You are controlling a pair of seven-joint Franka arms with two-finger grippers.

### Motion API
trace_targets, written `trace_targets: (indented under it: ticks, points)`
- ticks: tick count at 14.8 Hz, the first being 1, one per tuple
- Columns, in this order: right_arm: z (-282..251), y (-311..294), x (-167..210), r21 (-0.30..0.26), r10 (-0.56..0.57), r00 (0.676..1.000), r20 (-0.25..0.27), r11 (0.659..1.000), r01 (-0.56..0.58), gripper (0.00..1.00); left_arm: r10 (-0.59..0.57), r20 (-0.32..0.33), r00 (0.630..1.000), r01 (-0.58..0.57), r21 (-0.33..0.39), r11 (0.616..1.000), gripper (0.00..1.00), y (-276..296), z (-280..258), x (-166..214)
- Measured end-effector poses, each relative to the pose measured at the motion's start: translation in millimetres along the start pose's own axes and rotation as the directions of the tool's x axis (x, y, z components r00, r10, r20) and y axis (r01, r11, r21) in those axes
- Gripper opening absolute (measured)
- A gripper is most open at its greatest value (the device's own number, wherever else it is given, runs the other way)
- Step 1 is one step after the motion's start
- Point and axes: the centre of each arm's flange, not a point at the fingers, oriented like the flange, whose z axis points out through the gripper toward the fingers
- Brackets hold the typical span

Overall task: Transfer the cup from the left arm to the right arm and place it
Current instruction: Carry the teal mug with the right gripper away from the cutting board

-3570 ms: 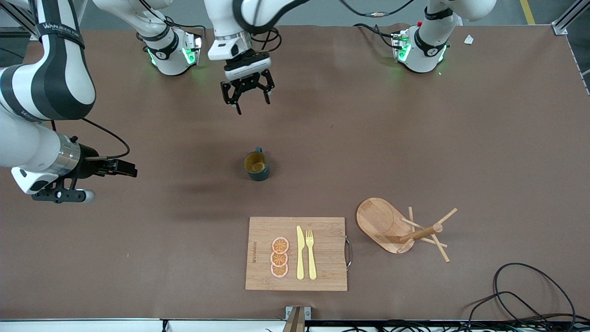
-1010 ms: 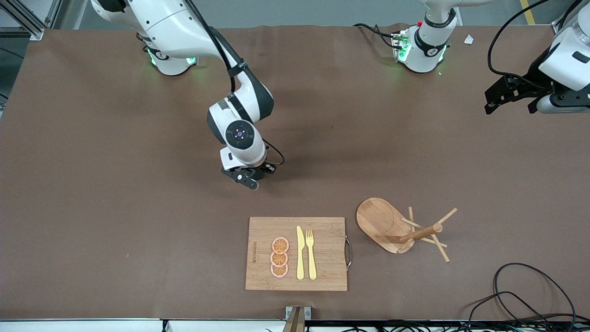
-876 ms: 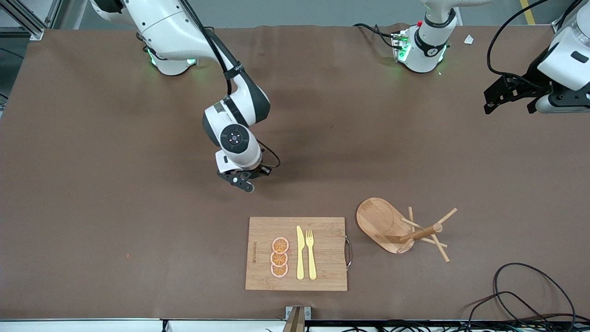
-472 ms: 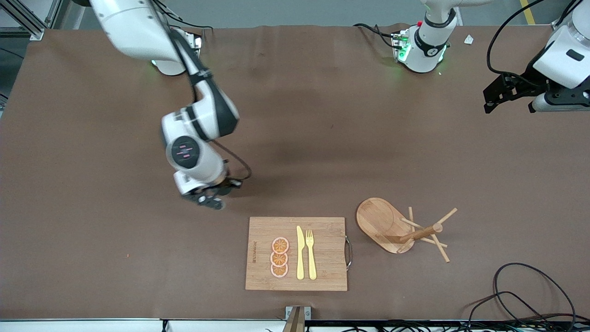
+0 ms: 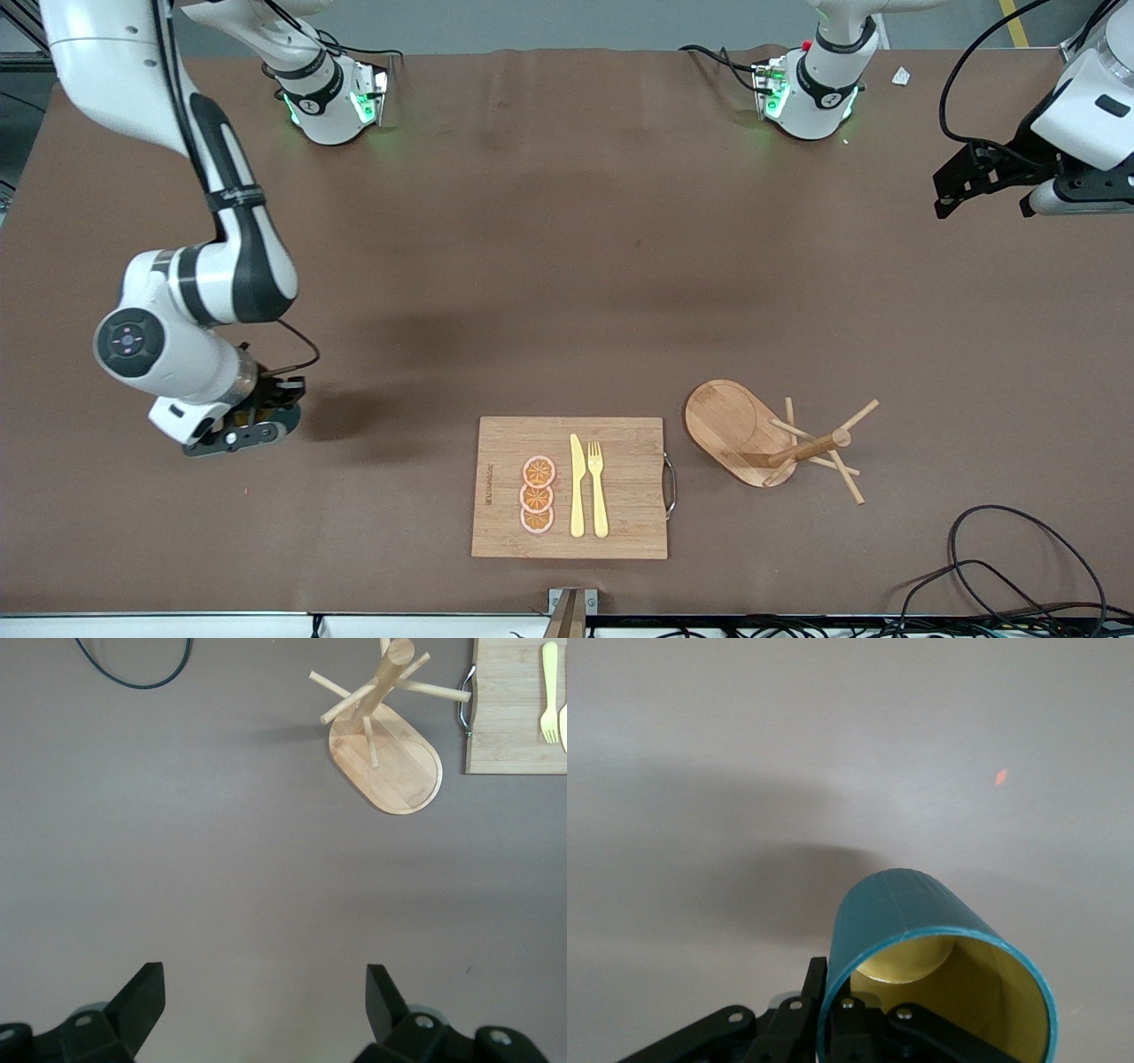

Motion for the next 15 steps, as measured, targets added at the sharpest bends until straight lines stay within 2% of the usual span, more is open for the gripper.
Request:
trace_targets:
  ticks: [4, 5, 8, 10, 13, 15]
  points:
    - [68.4, 73.7, -9.5, -0.021, -0.205, 0.978, -0.031, 0.979, 0.205, 0.04, 0.0, -0.011, 1.0, 0.0, -0.001, 1.0, 1.0, 0.1, -1.0, 1.2]
    - [82.7, 84.4, -12.3, -0.024, -0.233, 0.972, -0.031, 0.972, 0.232, 0.04, 0.0, -0.012, 1.0, 0.0, -0.002, 1.0, 1.0, 0.2, -1.1, 1.3]
    - [79.3, 86.7, -8.4, -0.026, -0.25, 0.967, -0.047, 0.968, 0.249, 0.08, 0.0, -0.014, 1.0, 0.0, -0.002, 1.0, 1.0, 0.4, -1.5, 1.4]
    - [69.8, 88.7, -2.6, -0.031, -0.241, 0.968, -0.069, 0.97, 0.24, 0.21, 0.0, -0.015, 1.0, 0.0, -0.002, 1.0, 1.0, 0.3, -1.5, 1.5]
    - [40.1, 102.8, 4.2, -0.025, -0.188, 0.976, -0.11, 0.982, 0.187, 0.5, 0.0, -0.021, 1.0, 0.0, -0.003, 1.0, 1.0, 0.4, -2.1, 2.1]
    - [-0.3, 110.0, 3.7, -0.01, -0.121, 0.986, -0.117, 0.993, 0.12, 0.68, 0.0, -0.027, 1.0, 0.0, -0.003, 1.0, 1.0, 0.5, -2.6, 2.8]
